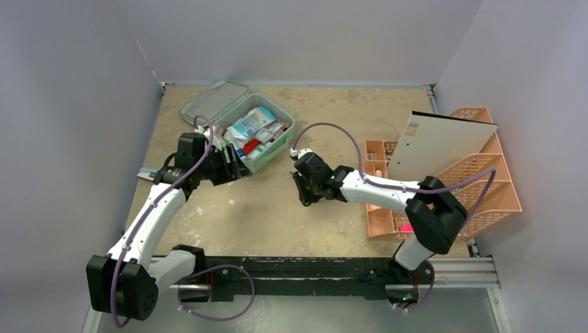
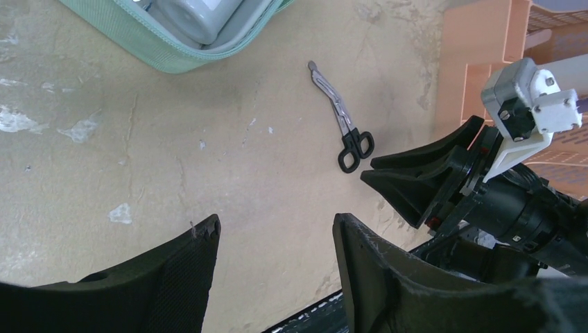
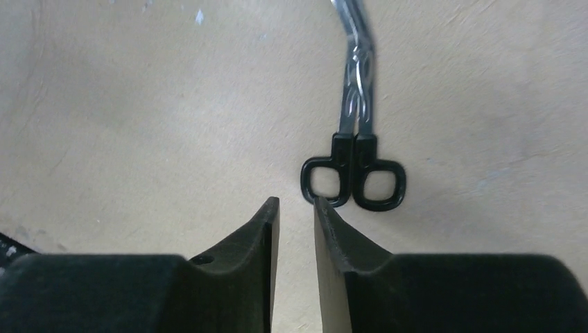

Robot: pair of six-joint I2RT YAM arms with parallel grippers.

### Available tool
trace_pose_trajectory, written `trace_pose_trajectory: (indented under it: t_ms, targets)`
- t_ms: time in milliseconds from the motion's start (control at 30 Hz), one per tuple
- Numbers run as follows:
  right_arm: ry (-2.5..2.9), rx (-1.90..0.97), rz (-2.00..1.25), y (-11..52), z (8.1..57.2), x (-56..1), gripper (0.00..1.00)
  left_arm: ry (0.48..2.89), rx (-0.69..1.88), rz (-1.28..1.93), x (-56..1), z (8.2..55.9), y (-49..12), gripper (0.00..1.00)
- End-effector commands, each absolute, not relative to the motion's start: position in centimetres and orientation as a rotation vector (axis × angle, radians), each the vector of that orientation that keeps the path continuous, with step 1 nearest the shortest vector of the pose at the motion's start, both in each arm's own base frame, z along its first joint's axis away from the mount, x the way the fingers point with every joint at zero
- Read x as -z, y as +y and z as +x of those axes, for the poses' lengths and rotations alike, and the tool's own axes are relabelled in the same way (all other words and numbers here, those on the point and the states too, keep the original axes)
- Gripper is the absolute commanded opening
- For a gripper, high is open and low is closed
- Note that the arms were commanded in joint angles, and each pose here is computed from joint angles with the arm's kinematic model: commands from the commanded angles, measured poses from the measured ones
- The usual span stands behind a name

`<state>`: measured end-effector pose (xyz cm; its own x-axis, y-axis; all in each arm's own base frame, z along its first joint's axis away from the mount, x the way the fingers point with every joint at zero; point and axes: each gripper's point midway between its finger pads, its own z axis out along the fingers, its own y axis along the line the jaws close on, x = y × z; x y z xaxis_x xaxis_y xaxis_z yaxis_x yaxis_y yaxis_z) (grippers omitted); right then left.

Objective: Organize the medicine kit
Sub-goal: Move the scissors to the center of the board.

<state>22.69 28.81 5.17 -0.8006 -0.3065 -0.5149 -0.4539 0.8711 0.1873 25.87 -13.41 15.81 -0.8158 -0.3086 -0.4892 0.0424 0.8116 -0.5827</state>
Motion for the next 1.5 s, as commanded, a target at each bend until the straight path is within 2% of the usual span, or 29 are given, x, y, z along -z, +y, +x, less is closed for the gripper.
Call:
trace_pose_trajectory:
  t_ms: [0,167,367,567,733,900,1167,1333,1467]
  targets:
    - [2.489,-0.264,-0.547,27.9,25.7,-6.7,0.31,2.340,0.856,-0.184,-17.0,26.6,-14.1,0.59]
    - [2.504,-0.259,-0.496,27.4,27.4,-6.0,0.49,2.350,0.856,-0.189,-16.6,26.4,-14.0,0.59]
    - [2.565,-0.257,-0.503,26.6,27.5,-4.2,0.56,2.358,0.831,-0.173,-16.5,26.2,-13.8,0.58]
    - [2.632,-0.359,-0.562,27.0,25.4,-3.0,0.62,2.354,0.810,-0.170,-16.5,26.3,-13.5,0.57]
    - [2.638,-0.493,-0.581,28.2,24.0,-3.0,0.58,2.357,0.755,-0.175,-16.6,26.8,-12.9,0.57]
    - [2.650,-0.681,-0.554,31.5,21.6,-3.2,0.54,2.361,0.830,-0.174,-16.7,26.8,-13.8,0.58]
    - [2.596,-0.980,-0.539,37.5,19.8,-5.5,0.47,2.361,0.802,-0.213,-16.4,27.0,-13.1,0.58]
    - [2.583,-0.947,-0.552,37.4,20.3,-7.2,0.45,2.371,0.825,-0.212,-15.8,26.8,-13.3,0.58]
    - [2.509,-0.814,-0.483,35.0,23.5,-8.9,0.39,2.394,0.878,-0.142,-15.3,26.2,-14.0,0.60]
